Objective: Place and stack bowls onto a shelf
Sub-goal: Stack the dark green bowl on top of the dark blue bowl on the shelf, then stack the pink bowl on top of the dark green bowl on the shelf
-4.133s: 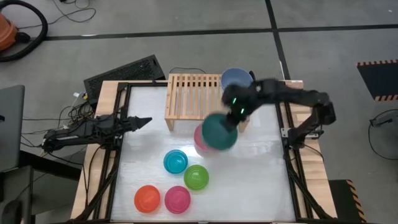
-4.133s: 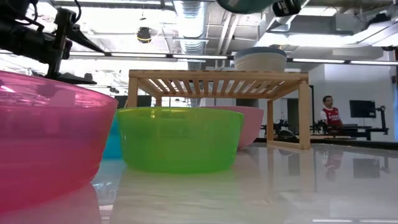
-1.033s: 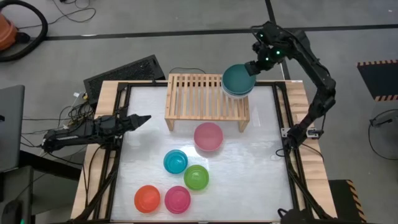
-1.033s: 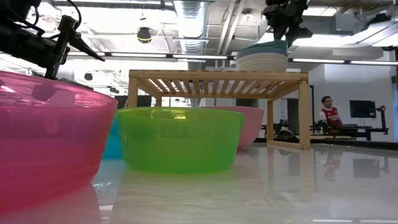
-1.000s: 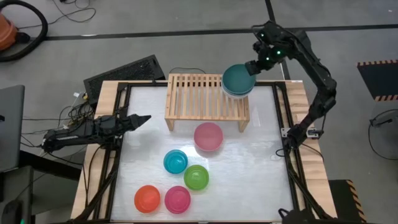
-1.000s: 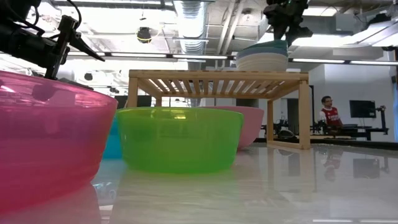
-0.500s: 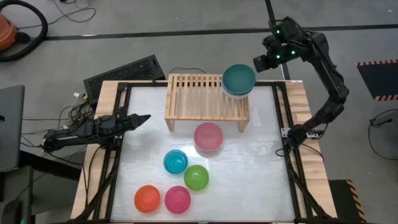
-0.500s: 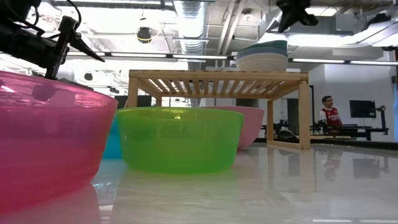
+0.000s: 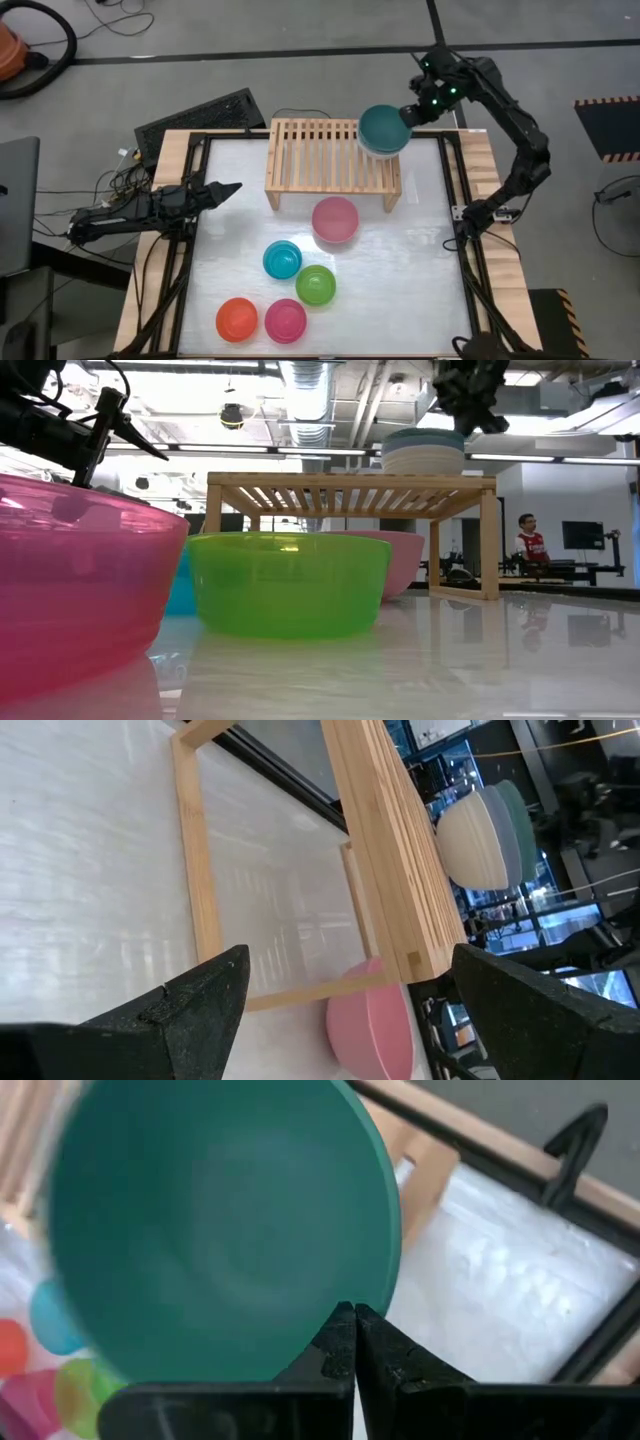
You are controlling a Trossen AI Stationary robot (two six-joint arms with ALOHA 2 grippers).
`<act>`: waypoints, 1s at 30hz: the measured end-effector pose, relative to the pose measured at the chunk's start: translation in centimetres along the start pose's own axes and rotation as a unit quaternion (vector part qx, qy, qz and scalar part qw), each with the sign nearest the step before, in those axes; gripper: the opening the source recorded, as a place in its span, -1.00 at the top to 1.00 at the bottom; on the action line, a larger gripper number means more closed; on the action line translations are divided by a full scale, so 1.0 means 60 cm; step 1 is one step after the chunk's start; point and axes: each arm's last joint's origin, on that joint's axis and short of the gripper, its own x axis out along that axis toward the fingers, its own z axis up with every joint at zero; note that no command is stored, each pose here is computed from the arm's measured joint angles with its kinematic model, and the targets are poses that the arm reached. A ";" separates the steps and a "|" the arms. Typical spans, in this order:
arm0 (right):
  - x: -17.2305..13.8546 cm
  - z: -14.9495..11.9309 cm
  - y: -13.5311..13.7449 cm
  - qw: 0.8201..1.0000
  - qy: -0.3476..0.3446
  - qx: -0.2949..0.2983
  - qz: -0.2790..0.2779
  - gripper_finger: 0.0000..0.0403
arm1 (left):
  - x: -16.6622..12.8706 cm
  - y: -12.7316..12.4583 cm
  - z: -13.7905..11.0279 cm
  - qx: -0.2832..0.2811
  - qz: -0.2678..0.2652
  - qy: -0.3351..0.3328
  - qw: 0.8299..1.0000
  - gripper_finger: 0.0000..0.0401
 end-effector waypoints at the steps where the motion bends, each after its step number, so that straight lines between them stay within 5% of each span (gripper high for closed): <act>1: 0.006 -0.001 -0.003 1.000 0.007 0.000 -0.001 0.89 | 0.000 0.000 0.000 0.000 0.000 0.000 1.000 -0.66; 7: -0.004 -0.001 -0.002 1.000 -0.009 -0.013 0.003 0.88 | 0.000 0.000 0.001 -0.012 0.004 -0.013 1.000 -0.66; 14: -0.093 -0.026 0.039 0.993 -0.104 -0.052 0.032 0.79 | 0.000 0.001 0.002 -0.014 0.008 -0.025 1.000 -0.66; 20: -0.124 -0.095 0.133 0.969 -0.097 -0.189 0.128 0.78 | 0.000 0.001 0.002 -0.009 0.008 -0.025 1.000 -0.66; 30: -0.070 -0.188 0.290 0.939 -0.008 -0.315 0.135 0.57 | 0.000 0.002 0.002 0.010 0.011 -0.023 1.000 -0.66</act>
